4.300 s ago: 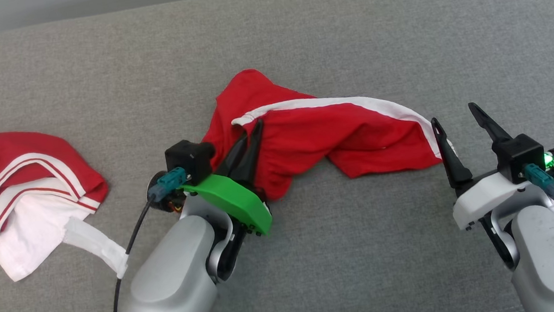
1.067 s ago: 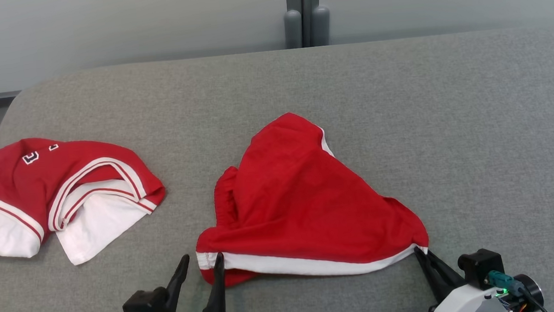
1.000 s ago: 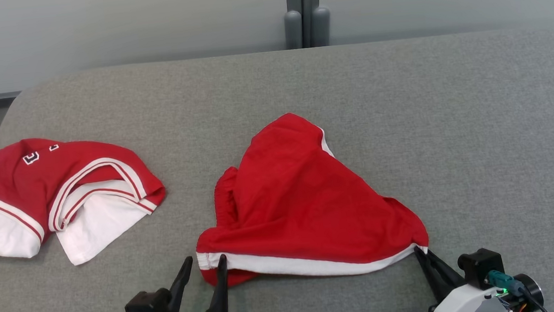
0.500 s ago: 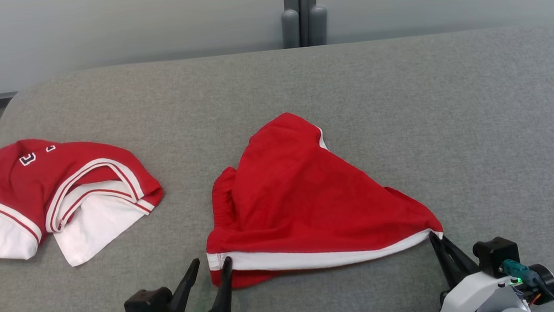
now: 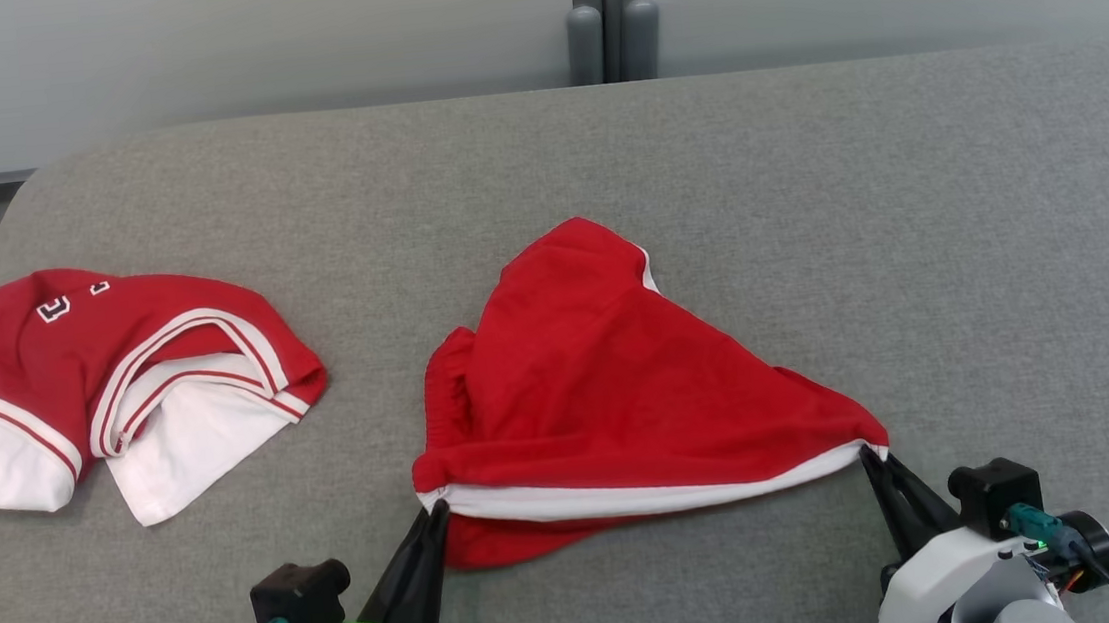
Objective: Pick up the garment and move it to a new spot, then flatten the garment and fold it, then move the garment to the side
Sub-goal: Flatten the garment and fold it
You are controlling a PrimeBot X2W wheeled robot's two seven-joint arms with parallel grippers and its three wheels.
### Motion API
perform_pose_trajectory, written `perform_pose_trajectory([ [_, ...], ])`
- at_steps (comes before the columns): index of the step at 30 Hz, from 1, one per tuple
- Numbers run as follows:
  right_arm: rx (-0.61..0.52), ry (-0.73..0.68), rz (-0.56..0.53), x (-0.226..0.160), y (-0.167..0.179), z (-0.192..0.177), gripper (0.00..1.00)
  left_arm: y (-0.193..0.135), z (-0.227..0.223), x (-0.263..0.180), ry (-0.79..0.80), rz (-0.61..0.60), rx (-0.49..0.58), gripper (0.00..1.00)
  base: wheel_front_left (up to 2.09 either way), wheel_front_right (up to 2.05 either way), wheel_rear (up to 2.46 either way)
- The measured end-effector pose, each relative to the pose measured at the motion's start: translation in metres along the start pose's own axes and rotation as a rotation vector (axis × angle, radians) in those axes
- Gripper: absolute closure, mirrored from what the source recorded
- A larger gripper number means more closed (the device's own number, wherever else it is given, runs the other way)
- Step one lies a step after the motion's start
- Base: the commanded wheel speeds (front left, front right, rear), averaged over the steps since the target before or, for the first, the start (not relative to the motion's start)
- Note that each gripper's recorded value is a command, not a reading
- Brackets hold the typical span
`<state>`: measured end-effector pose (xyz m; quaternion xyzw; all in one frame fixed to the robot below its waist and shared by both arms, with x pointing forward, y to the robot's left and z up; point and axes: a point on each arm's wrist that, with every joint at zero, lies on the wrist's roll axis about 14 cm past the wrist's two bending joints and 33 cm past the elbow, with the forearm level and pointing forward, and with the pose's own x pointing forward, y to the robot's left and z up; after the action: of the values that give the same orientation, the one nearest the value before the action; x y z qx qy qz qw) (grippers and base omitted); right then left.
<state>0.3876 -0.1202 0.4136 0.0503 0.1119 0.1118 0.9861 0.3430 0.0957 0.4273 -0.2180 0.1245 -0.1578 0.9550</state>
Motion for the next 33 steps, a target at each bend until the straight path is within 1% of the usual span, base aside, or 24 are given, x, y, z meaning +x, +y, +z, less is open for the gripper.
perform_pose_trajectory([
  [3, 0.001, -0.032, -0.004, 0.002, -0.001, 0.010, 1.00, -0.005, 0.006, 0.002, -0.015, -0.021, 0.010, 1.00, 0.00, 0.00, 0.00],
  [6, 0.016, -0.109, -0.001, 0.008, -0.001, 0.035, 1.00, -0.016, 0.021, 0.009, -0.050, -0.074, 0.040, 1.00, 0.00, 0.00, 0.00],
  [8, 0.021, -0.173, 0.003, 0.011, 0.000, 0.056, 1.00, -0.025, 0.038, 0.015, -0.087, -0.122, 0.083, 1.00, 0.00, 0.00, 0.00],
  [12, 0.019, -0.354, 0.016, 0.014, -0.003, 0.120, 1.00, -0.049, 0.098, 0.029, -0.222, -0.242, 0.208, 1.00, 0.00, 0.00, 0.00],
  [17, -0.035, -0.594, 0.049, 0.005, -0.009, 0.209, 1.00, -0.088, 0.174, 0.036, -0.378, -0.405, 0.403, 1.00, 0.00, 0.00, 0.00],
  [22, -0.110, -0.780, 0.073, -0.012, -0.018, 0.286, 1.00, -0.123, 0.234, 0.040, -0.496, -0.516, 0.454, 1.00, 0.00, 0.00, 0.00],
  [24, -0.169, -0.824, 0.076, -0.018, -0.021, 0.313, 1.00, -0.134, 0.251, 0.045, -0.520, -0.549, 0.479, 1.00, 0.00, 0.00, 0.00],
  [27, -0.235, -0.845, 0.066, -0.017, -0.026, 0.339, 1.00, -0.143, 0.264, 0.058, -0.524, -0.577, 0.495, 1.00, 0.00, 0.00, 0.00],
  [30, -0.281, -0.831, 0.054, -0.006, -0.032, 0.351, 1.00, -0.144, 0.270, 0.078, -0.512, -0.582, 0.467, 1.00, 0.00, 0.00, 0.00],
  [33, -0.311, -0.800, 0.039, 0.014, -0.038, 0.354, 1.00, -0.145, 0.269, 0.101, -0.490, -0.588, 0.469, 1.00, 0.00, 0.00, 0.00],
])
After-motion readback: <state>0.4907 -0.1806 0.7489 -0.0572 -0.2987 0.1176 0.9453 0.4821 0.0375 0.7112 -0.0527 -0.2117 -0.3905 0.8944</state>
